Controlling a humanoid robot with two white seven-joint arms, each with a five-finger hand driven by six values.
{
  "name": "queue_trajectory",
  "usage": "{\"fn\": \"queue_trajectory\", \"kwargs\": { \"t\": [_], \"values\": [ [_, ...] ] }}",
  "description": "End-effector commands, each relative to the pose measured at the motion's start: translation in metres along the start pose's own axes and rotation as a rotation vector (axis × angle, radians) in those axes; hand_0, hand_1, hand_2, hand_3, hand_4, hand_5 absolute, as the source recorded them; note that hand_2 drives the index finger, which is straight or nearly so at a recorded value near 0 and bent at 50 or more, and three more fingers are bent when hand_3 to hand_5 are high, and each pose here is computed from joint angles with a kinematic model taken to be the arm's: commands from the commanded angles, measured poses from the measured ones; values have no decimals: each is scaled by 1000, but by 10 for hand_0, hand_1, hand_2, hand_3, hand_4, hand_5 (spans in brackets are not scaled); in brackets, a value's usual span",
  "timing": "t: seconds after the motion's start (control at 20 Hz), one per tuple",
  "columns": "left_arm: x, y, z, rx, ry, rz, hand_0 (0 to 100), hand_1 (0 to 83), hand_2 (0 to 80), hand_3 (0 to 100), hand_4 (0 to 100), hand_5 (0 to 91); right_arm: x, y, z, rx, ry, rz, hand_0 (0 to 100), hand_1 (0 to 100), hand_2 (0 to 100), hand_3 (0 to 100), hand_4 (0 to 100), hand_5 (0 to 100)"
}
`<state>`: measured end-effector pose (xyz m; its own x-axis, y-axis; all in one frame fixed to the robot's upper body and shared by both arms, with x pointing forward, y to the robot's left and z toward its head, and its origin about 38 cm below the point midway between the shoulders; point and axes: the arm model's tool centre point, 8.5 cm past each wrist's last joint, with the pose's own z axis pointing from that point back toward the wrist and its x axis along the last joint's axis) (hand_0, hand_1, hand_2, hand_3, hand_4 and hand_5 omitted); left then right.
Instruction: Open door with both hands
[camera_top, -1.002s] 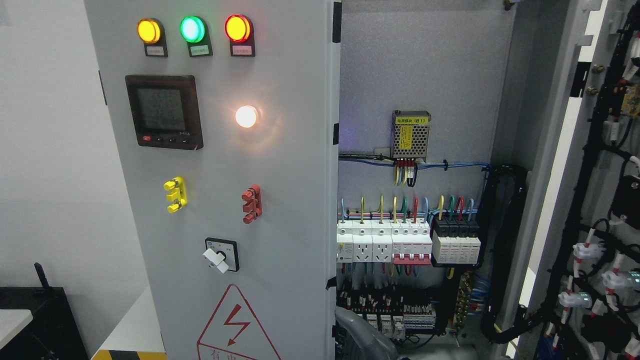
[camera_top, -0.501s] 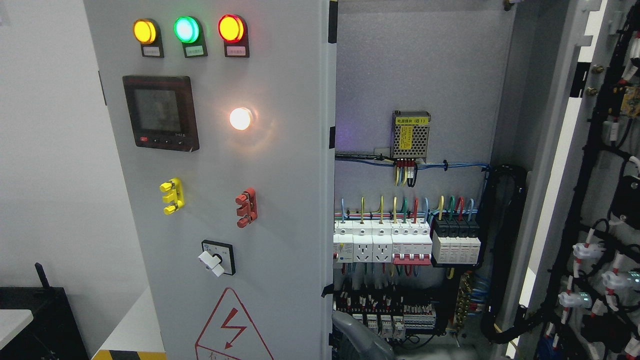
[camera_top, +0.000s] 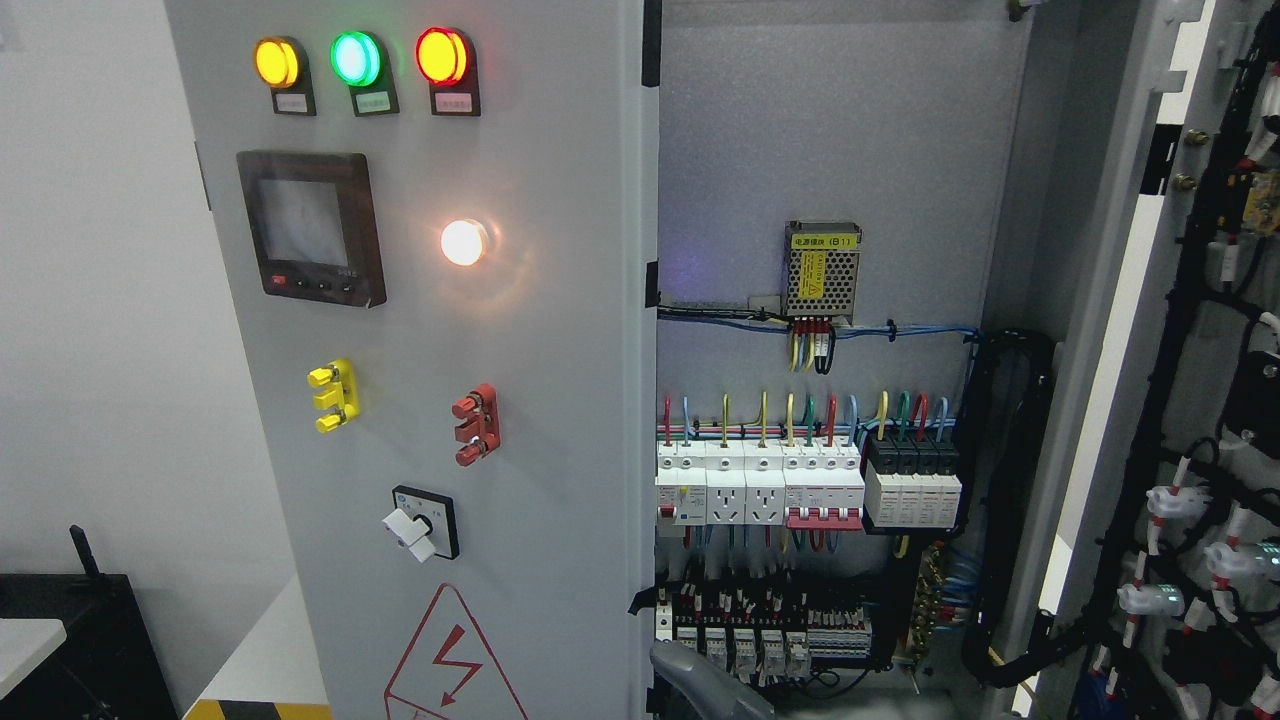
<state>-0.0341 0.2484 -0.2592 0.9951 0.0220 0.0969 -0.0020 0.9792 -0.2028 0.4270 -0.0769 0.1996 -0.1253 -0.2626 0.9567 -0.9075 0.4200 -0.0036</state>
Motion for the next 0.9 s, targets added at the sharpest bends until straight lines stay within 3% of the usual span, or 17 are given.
{"fn": "queue_trajectory", "kwargs": {
  "t": [0.0,0.85],
  "values": [
    [0,-21,-5,-33,-2,7,0,0,0,0,0,0,3,20,-15,61,-49,-47,386,0,0,0,0,0],
    [0,-21,-5,-33,-2,7,0,0,0,0,0,0,3,42,-23,157,-54,-48,386,0,0,0,0,0]
  ]
}}
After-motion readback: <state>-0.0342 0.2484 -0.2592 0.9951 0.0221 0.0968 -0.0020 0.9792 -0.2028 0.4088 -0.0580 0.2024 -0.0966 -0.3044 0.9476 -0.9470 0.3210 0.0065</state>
